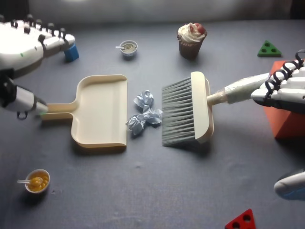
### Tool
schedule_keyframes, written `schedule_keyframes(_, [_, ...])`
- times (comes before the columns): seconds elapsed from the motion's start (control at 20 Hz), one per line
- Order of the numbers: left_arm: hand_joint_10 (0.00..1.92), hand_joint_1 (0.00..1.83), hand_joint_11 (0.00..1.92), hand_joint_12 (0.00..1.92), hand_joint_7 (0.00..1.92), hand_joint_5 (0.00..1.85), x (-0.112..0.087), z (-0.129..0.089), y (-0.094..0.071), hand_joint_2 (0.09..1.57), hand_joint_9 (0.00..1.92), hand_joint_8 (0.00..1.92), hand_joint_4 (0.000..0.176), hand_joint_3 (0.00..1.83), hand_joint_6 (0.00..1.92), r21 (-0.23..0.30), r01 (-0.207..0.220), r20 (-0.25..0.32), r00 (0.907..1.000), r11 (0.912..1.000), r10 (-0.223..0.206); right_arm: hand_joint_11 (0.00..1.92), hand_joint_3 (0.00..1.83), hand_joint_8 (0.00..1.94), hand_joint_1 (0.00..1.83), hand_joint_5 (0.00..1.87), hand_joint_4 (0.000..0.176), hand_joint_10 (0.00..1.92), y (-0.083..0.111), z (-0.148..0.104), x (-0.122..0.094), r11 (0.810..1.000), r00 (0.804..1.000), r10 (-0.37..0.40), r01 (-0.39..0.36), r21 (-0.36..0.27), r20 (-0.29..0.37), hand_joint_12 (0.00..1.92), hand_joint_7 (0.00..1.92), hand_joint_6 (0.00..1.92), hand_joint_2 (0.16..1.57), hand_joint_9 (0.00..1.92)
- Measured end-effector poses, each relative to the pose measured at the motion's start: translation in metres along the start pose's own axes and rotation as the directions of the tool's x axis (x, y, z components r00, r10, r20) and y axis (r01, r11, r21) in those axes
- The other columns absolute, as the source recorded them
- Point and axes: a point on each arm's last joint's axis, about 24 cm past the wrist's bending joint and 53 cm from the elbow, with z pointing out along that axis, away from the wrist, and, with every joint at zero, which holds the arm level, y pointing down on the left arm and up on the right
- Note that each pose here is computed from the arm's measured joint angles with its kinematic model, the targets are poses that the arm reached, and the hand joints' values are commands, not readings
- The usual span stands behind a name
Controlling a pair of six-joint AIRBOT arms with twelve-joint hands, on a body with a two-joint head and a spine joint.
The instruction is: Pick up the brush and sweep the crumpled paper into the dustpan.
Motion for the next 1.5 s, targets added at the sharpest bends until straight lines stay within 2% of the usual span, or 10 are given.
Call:
schedule_keyframes(0.15, [0.0, 0.86, 0.0, 0.31, 0.06, 0.11, 0.009, 0.003, 0.007, 1.04, 0.09, 0.0, 0.033, 0.0, 0.01, -0.017, -0.01, -0.018, 0.9998, 0.9998, 0.01, 0.19, 0.0, 0.01, 0.0, 0.18, 0.0, 0.01, 0.002, -0.001, -0.001, 0.999, 0.999, -0.052, 0.052, 0.016, 0.011, 0.01, 0.21, 0.01, 0.9, 0.21])
schedule_keyframes(0.3, [0.0, 0.83, 0.01, 0.38, 0.12, 0.27, 0.019, 0.005, 0.013, 1.04, 0.13, 0.0, 0.047, 0.0, 0.0, -0.043, -0.007, -0.038, 0.9993, 0.999, 0.005, 0.19, 0.0, 0.0, 0.0, 0.18, 0.0, 0.0, 0.0, -0.001, -0.005, 0.996, 0.996, -0.086, 0.085, 0.042, 0.028, 0.01, 0.2, 0.0, 0.89, 0.2])
schedule_keyframes(0.4, [0.0, 0.8, 0.01, 0.39, 0.13, 0.31, 0.023, 0.005, 0.017, 1.04, 0.14, 0.0, 0.068, 0.0, 0.01, -0.06, 0.0, -0.047, 0.9989, 0.9982, -0.003, 0.19, 0.0, 0.0, 0.0, 0.18, 0.0, 0.0, -0.003, -0.001, -0.006, 0.994, 0.995, -0.095, 0.093, 0.057, 0.035, 0.01, 0.21, 0.0, 0.89, 0.2])
schedule_keyframes(0.5, [0.0, 0.82, 0.0, 0.44, 0.17, 0.34, 0.027, 0.007, 0.018, 1.03, 0.16, 0.0, 0.058, 0.0, 0.0, -0.07, 0.003, -0.05, 0.9987, 0.9976, -0.007, 0.17, 0.0, 0.0, 0.0, 0.17, 0.0, 0.0, -0.004, -0.001, -0.007, 0.994, 0.995, -0.096, 0.093, 0.061, 0.036, 0.0, 0.2, 0.0, 0.89, 0.19])
schedule_keyframes(0.7, [0.0, 0.85, 0.0, 0.42, 0.17, 0.35, 0.038, 0.013, 0.012, 1.02, 0.15, 0.0, 0.054, 0.0, 0.0, -0.064, -0.005, -0.065, 0.9979, 0.998, 0.001, 0.16, 0.0, 0.0, 0.0, 0.17, 0.0, 0.0, -0.003, 0.0, -0.007, 0.994, 0.995, -0.097, 0.094, 0.058, 0.035, 0.0, 0.19, 0.0, 0.89, 0.18])
schedule_keyframes(0.75, [0.0, 0.83, 0.0, 0.39, 0.16, 0.32, 0.038, 0.014, 0.012, 1.02, 0.14, 0.0, 0.045, 0.0, 0.0, -0.064, -0.009, -0.067, 0.9977, 0.9979, 0.005, 0.19, 0.01, 0.01, 0.0, 0.19, 0.0, 0.01, -0.003, 0.0, -0.007, 0.993, 0.994, -0.103, 0.1, 0.059, 0.037, 0.01, 0.21, 0.01, 0.91, 0.2])
schedule_keyframes(1.05, [0.0, 0.81, 0.0, 0.43, 0.15, 0.32, 0.057, 0.025, 0.011, 1.03, 0.15, 0.0, 0.052, 0.0, 0.0, -0.073, -0.023, -0.088, 0.996, 0.9971, 0.016, 0.2, 0.01, 0.0, 0.0, 0.19, 0.0, 0.01, 0.003, 0.0, -0.005, 0.993, 0.993, -0.112, 0.111, 0.045, 0.033, 0.01, 0.22, 0.0, 0.92, 0.21])
schedule_keyframes(1.15, [0.0, 0.79, 0.0, 0.45, 0.17, 0.31, 0.061, 0.027, 0.011, 1.02, 0.16, 0.0, 0.064, 0.0, 0.0, -0.072, -0.033, -0.099, 0.9947, 0.9968, 0.025, 0.18, 0.01, 0.0, 0.0, 0.16, 0.0, 0.0, 0.002, 0.0, -0.005, 0.993, 0.993, -0.112, 0.111, 0.048, 0.034, 0.0, 0.2, 0.0, 0.92, 0.2])
schedule_keyframes(1.25, [0.0, 0.82, 0.0, 0.38, 0.16, 0.33, 0.06, 0.028, 0.011, 1.02, 0.14, 0.0, 0.054, 0.0, 0.01, -0.074, -0.044, -0.095, 0.9948, 0.9963, 0.037, 0.18, 0.01, 0.0, 0.0, 0.16, 0.0, 0.0, 0.001, 0.0, -0.005, 0.993, 0.993, -0.112, 0.11, 0.051, 0.035, 0.0, 0.2, 0.0, 0.92, 0.19])
schedule_keyframes(1.5, [0.0, 0.82, 0.0, 0.38, 0.17, 0.34, 0.066, 0.031, 0.013, 1.0, 0.15, 0.0, 0.059, 0.0, 0.01, -0.082, -0.054, -0.1, 0.994, 0.9952, 0.046, 0.18, 0.01, 0.0, 0.0, 0.18, 0.0, 0.0, -0.002, -0.001, -0.004, 0.99, 0.992, -0.12, 0.117, 0.079, 0.035, 0.0, 0.2, 0.0, 0.93, 0.19])
